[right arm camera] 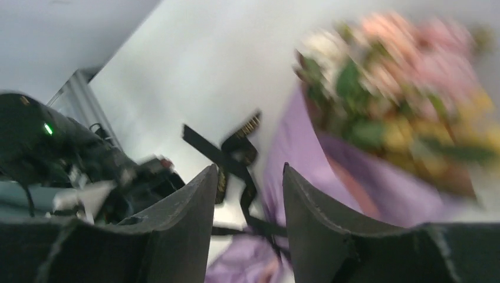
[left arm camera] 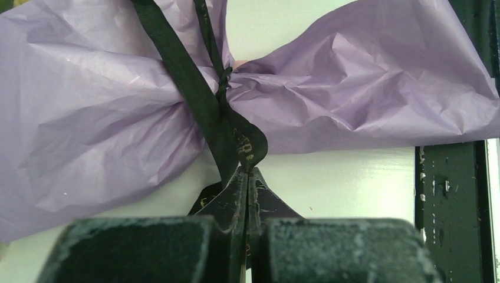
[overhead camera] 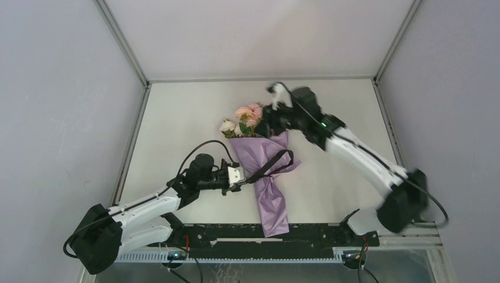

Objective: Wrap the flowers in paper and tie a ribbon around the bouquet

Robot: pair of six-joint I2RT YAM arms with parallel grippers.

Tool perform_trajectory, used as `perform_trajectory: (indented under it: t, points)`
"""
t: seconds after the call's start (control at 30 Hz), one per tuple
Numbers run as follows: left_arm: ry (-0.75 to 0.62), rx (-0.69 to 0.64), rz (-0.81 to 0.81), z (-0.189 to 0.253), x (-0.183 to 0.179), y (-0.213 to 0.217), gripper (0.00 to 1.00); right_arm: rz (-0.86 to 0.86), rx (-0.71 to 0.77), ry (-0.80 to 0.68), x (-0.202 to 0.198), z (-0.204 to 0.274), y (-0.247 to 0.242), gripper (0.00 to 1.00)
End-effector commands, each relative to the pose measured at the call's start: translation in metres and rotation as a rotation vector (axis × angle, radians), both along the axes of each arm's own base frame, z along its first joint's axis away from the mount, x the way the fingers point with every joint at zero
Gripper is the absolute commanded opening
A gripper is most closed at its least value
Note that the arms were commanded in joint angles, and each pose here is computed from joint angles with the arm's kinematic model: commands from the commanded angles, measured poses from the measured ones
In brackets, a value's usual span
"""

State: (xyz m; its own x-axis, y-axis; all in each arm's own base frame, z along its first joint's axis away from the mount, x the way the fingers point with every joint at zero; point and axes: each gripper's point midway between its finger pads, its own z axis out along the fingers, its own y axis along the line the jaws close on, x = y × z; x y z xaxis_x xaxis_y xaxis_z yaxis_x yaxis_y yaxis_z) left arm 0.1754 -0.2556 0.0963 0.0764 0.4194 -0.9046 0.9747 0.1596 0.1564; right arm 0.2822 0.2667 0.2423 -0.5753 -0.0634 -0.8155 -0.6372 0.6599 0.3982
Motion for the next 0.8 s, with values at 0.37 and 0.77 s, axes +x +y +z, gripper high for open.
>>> perform_trajectory:
  t: [0.37, 0.77]
  points:
    - [-0.041, -0.055, -0.028, 0.003, -0.012, -0.001, 0.00, 0.722, -0.440, 0.228, -0.031, -0.137, 0.141, 0.58]
    - [-0.041, -0.051, -0.040, 0.000, -0.014, 0.000, 0.00, 0.769, -0.588, 0.304, -0.049, -0.192, 0.107, 0.61]
